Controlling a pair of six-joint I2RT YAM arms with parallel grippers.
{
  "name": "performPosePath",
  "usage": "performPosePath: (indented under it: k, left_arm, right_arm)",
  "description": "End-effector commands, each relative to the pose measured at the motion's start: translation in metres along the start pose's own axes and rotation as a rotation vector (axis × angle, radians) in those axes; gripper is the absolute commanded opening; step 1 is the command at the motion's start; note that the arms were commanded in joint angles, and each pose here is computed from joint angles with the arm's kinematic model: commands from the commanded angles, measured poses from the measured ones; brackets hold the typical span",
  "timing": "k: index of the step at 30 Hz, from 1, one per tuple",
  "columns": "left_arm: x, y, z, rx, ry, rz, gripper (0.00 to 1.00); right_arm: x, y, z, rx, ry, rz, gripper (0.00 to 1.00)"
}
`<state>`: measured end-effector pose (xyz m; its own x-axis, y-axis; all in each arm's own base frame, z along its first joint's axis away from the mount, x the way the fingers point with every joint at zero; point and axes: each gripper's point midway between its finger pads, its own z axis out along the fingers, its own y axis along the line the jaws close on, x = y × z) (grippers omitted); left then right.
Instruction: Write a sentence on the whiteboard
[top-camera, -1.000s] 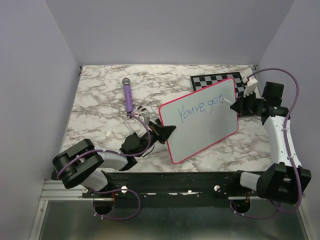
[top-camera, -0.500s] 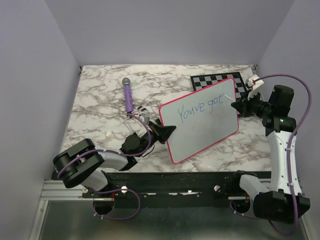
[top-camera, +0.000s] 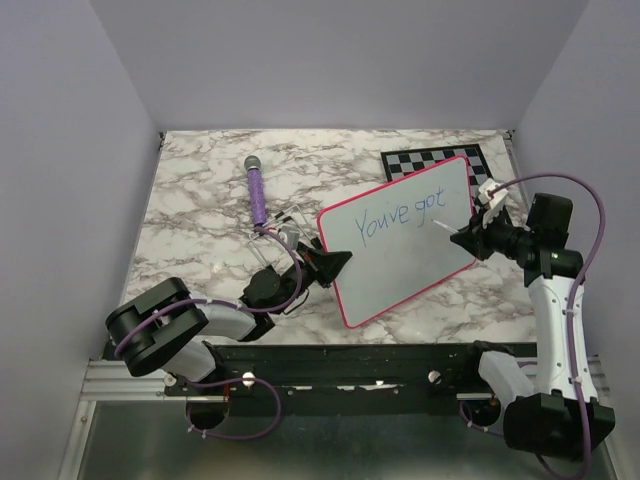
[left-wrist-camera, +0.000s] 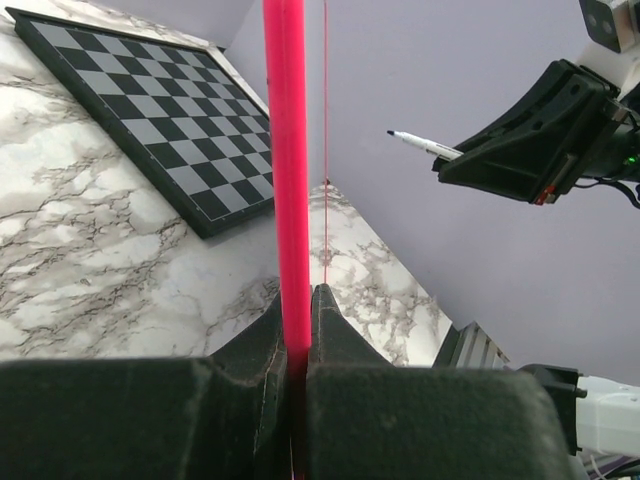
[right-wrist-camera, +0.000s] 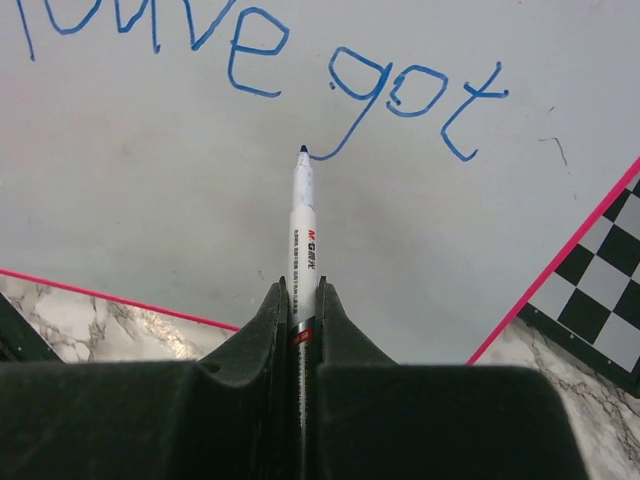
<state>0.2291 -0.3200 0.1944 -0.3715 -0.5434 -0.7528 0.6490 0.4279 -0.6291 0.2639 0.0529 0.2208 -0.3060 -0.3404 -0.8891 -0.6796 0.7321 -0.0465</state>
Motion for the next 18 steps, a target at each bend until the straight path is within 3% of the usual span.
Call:
performPosePath:
  k: [1, 18]
  left_arm:
    - [0.012, 0.005, -0.004, -0.017, 0.052, 0.034, 0.00]
    - [0.011, 0.002, -0.002, -0.023, 0.044, -0.022, 0.00]
  right_arm:
    - [0.008, 0.016, -0.001, -0.062, -0.008, -0.024, 0.01]
    - [0.031, 0.033, -0.003, -0.106, 0.023, -0.095, 0.01]
